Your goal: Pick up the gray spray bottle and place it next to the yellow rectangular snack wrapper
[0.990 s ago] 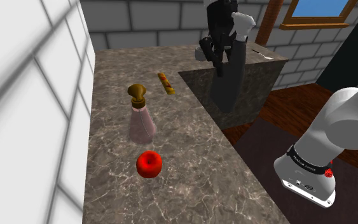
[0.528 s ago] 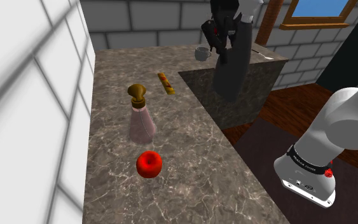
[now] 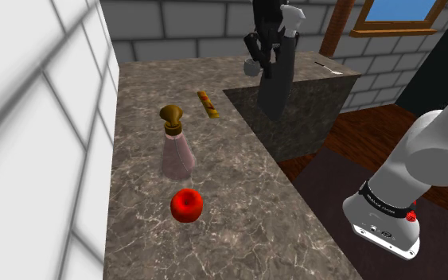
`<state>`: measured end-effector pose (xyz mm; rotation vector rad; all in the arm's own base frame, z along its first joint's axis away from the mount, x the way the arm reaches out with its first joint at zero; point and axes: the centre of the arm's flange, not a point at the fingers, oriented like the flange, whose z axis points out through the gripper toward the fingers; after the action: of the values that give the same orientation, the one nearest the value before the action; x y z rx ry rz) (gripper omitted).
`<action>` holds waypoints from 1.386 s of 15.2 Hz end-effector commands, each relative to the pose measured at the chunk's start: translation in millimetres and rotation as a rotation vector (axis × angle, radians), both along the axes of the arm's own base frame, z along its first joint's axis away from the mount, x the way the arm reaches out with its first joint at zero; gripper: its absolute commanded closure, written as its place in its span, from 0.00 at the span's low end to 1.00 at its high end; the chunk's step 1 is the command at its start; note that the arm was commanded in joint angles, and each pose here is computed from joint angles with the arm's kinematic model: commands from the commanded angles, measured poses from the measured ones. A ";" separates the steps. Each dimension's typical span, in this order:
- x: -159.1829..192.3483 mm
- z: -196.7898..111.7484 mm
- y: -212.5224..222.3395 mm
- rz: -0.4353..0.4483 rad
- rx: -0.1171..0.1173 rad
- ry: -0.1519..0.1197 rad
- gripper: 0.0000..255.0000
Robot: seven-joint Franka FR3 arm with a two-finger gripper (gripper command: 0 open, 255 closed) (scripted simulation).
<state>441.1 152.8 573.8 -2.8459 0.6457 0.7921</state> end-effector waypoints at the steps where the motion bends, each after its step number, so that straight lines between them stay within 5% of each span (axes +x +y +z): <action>1: 15.2 -13.1 -16.8 0.001 0.000 -0.001 1.00; 21: 187.0 -138.9 -172.9 0.001 0.000 -0.001 1.00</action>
<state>615.4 -10.9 444.9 -2.8461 0.6448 0.7913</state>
